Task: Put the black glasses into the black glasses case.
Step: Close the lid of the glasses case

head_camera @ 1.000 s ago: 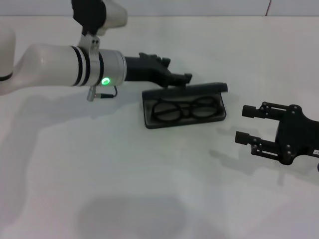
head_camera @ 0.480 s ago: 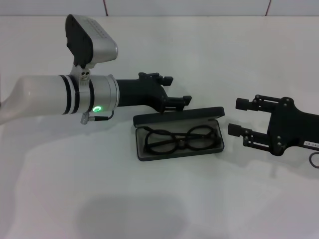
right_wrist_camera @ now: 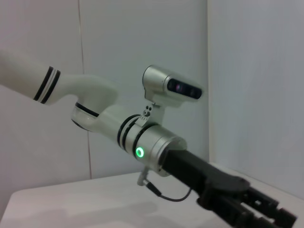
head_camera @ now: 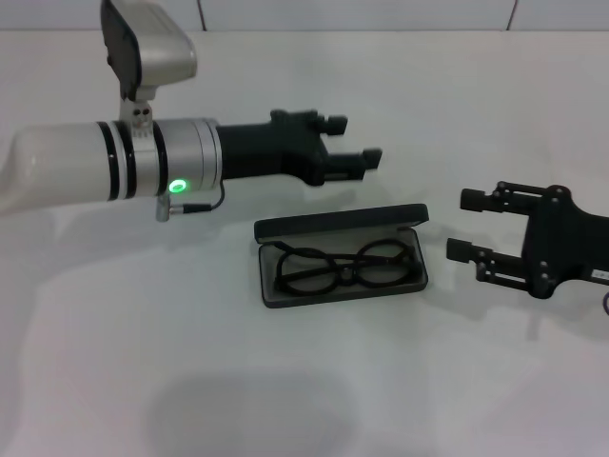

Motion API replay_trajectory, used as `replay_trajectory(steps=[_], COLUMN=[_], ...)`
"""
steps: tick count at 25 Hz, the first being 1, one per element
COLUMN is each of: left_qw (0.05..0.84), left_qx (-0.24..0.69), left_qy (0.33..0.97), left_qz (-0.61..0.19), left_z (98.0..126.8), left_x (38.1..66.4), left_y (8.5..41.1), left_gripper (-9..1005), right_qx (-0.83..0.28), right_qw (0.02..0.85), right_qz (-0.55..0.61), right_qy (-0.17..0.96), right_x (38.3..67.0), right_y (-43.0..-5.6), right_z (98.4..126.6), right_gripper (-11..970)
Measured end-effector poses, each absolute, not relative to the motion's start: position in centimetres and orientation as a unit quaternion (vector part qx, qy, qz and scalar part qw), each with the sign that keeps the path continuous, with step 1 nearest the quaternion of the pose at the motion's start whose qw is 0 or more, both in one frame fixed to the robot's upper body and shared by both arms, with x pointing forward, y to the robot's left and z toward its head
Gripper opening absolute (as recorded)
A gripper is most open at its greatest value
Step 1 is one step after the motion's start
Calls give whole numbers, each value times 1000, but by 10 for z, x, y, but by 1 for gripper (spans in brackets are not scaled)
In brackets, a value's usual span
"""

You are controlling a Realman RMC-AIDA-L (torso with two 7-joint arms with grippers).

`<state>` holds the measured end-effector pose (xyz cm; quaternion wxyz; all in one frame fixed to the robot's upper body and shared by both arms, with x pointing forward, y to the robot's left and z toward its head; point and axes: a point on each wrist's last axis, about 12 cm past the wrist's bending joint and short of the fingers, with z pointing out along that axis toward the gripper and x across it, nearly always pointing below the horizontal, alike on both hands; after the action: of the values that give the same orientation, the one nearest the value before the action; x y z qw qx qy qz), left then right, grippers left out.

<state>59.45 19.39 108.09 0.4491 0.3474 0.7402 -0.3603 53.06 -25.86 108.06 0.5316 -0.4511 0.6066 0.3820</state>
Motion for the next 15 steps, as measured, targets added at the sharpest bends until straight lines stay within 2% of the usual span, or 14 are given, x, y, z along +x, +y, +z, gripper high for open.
replay_trajectory(steps=[7, 15], left_qw=[421, 392], left_qx=[354, 376], left_qy=[757, 755], left_qz=[-352, -367], left_z=[1074, 1071], left_x=[591, 582], left_y=[194, 193], left_gripper=[756, 759], right_qx=[-451, -448], right_qw=[537, 538], right_qz=[366, 359], right_qy=[612, 617], right_x=[522, 520], right_y=[-277, -281], right_z=[1082, 1081], right_gripper=[591, 591])
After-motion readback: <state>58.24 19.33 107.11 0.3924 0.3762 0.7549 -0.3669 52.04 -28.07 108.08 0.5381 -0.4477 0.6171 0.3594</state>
